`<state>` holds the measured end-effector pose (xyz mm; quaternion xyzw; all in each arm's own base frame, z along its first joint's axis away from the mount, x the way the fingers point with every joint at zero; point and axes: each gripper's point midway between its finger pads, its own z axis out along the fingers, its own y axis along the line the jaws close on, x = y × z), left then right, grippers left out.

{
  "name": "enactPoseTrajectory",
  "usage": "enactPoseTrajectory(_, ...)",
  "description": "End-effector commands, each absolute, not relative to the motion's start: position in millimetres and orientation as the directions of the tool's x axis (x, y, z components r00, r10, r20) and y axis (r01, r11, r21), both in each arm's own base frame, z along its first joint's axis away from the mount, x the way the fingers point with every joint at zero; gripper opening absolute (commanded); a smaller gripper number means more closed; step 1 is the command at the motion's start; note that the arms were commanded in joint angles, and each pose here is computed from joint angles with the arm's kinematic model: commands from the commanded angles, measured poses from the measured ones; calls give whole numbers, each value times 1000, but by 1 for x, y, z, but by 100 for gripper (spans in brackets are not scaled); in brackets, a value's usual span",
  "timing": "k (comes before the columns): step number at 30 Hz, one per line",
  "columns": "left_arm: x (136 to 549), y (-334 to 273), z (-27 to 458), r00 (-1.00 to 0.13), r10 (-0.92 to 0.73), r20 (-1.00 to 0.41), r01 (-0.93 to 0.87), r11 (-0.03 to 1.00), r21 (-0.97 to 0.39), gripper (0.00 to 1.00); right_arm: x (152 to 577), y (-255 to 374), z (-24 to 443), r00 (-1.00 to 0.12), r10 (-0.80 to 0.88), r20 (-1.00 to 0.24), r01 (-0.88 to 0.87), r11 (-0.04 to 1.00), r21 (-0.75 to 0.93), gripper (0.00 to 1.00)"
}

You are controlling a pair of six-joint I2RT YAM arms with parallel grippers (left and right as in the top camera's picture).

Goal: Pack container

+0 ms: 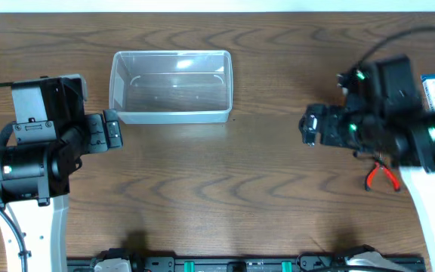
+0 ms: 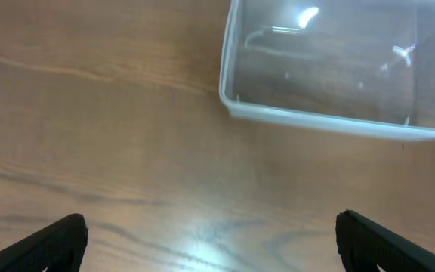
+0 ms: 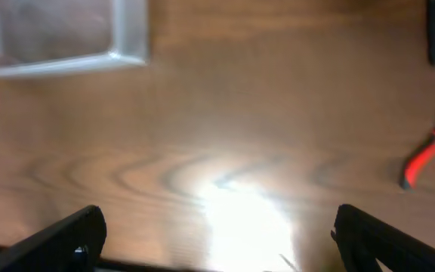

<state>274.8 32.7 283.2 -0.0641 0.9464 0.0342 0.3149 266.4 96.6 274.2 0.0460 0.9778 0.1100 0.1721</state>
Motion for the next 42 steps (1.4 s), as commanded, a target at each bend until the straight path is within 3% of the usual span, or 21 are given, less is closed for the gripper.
enactPoseTrajectory(1, 280, 36, 289, -774, -89, -627, -144, 989, 38, 98, 280, 103, 264, -949, 33, -313, -12, 990, 138, 99)
enactPoseTrajectory(6, 280, 36, 289, -776, -89, -624, -143, 989, 38, 98, 291, 121, 251, -963, 32, -269, -18, 983, 184, 99)
enactPoseTrajectory(8, 278, 36, 287, -782, -89, -617, -143, 989, 38, 98, 299, 139, 253, -950, -49, -309, -122, 968, 220, 99)
enactPoseTrajectory(15, 279, 36, 288, -779, -89, -621, -143, 989, 37, 98, 329, 192, 259, -902, -101, -420, -218, 946, 241, 99)
enactPoseTrajectory(28, 276, 36, 285, -786, -109, -609, -158, 987, 27, 98, 394, 228, 179, -974, -66, -218, -95, 988, 122, 99)
enactPoseTrajectory(42, 274, 35, 276, -814, -119, -569, -162, 986, 25, 98, 437, 259, 161, -957, -6, -289, -63, 980, 187, 99)
